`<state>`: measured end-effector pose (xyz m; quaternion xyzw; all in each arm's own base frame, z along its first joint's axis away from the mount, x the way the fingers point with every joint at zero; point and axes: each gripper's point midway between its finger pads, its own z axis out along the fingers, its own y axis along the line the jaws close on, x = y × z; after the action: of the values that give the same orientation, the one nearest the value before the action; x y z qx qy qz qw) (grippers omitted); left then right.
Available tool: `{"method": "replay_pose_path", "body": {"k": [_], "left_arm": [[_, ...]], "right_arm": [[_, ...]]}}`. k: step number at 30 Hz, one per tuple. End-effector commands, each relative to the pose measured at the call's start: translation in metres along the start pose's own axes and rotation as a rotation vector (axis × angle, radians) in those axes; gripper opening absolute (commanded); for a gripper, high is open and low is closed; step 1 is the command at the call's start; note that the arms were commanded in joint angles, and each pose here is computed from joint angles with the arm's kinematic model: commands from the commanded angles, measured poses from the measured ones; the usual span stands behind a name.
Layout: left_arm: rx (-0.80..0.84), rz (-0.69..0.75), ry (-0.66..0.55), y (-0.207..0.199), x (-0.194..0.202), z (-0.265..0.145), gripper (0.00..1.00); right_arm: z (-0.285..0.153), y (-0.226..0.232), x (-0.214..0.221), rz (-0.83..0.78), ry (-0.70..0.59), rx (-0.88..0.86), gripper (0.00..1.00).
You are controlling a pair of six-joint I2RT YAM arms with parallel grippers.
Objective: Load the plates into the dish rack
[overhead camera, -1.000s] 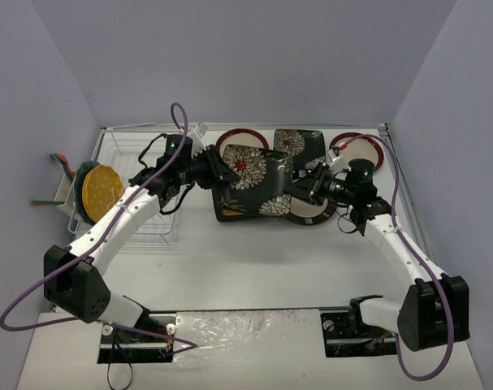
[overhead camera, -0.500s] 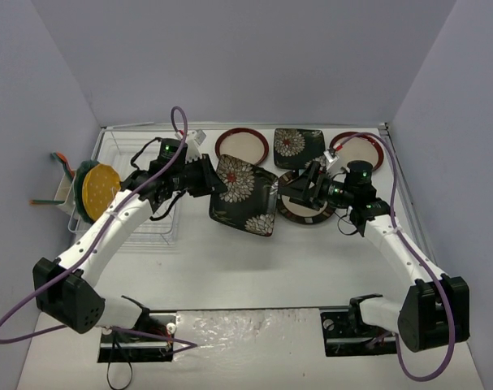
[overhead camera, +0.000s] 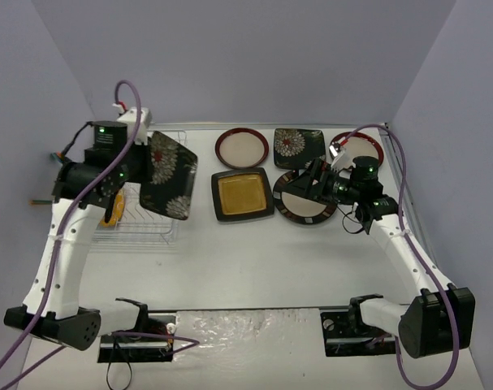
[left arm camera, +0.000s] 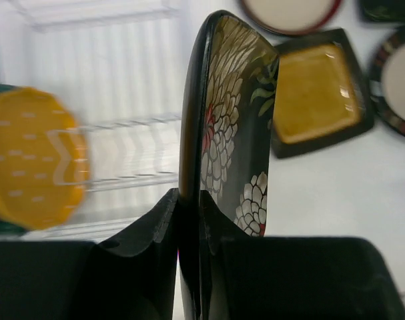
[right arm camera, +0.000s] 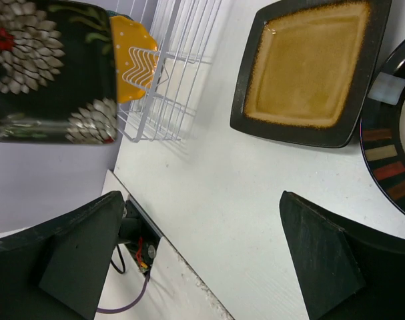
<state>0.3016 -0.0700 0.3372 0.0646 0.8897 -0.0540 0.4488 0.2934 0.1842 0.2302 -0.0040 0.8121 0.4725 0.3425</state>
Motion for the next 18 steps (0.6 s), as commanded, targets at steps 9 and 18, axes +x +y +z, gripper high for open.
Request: {"method": "replay_pose_path", "body": {"k": [9, 18], "left_arm": [[-0.511, 0.336, -0.042, 0.150, -0.053, -0.038, 0.00], [-0.544, 0.316, 0.028, 0.189, -0.049, 0.014, 0.00]], "right_arm": [[-0.008, 0.025, -0.018, -0.090, -0.055, -0.043, 1.00], [0.004, 0.017, -0.006, -0.071, 0.003, -0.043, 1.00]]}}
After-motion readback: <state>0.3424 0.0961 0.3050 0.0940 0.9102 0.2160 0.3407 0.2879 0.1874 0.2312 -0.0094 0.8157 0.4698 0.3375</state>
